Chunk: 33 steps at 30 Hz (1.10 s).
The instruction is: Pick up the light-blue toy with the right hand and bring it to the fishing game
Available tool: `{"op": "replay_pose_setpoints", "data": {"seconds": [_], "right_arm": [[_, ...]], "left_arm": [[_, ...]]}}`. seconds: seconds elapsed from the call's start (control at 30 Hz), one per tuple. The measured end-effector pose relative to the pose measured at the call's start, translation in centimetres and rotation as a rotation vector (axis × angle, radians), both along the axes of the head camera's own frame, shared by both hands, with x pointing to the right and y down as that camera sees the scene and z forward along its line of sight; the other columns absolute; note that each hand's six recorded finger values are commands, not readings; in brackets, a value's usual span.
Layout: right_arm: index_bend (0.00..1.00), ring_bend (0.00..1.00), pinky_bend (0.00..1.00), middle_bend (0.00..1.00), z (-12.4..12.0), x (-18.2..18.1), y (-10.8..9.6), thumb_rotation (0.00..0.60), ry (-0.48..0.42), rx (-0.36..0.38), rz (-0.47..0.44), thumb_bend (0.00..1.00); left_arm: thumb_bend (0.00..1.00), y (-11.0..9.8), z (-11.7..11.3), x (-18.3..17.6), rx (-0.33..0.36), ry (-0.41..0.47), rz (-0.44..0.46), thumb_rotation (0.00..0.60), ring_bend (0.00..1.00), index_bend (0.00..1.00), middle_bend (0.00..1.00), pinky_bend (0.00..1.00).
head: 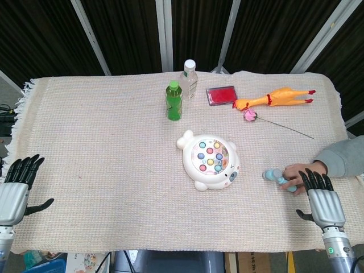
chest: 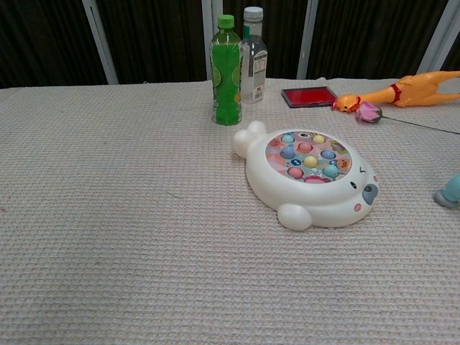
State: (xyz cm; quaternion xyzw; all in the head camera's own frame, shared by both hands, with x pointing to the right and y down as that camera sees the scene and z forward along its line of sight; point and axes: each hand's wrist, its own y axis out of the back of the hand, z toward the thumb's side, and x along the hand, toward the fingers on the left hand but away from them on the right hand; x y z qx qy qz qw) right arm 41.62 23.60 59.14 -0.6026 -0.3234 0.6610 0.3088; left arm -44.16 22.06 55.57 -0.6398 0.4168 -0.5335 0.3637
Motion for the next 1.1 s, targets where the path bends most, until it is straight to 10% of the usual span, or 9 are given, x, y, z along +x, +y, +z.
{"op": "replay_pose_setpoints", "data": {"seconds": [1.0,1.1], "right_arm": [[0.0,0.0,0.0,0.0,-0.59,-0.22,-0.31,0.6,-0.018,0.056,-0.011,0.18],[0.13,0.12,0.16,0.13,-0.75,-0.35,-0.41,0.6,-0.023,0.068,-0.015,0.18]], "left_arm": [[0.0,-0.03,0.21,-0.04,0.0,-0.013,-0.003,0.6,0.0,0.0,0.0,0.0],[0.06,-0.12,0.09,-0.06,0.009,-0.01,-0.007,0.6,0.08,0.07,0.08,0.2]]}}
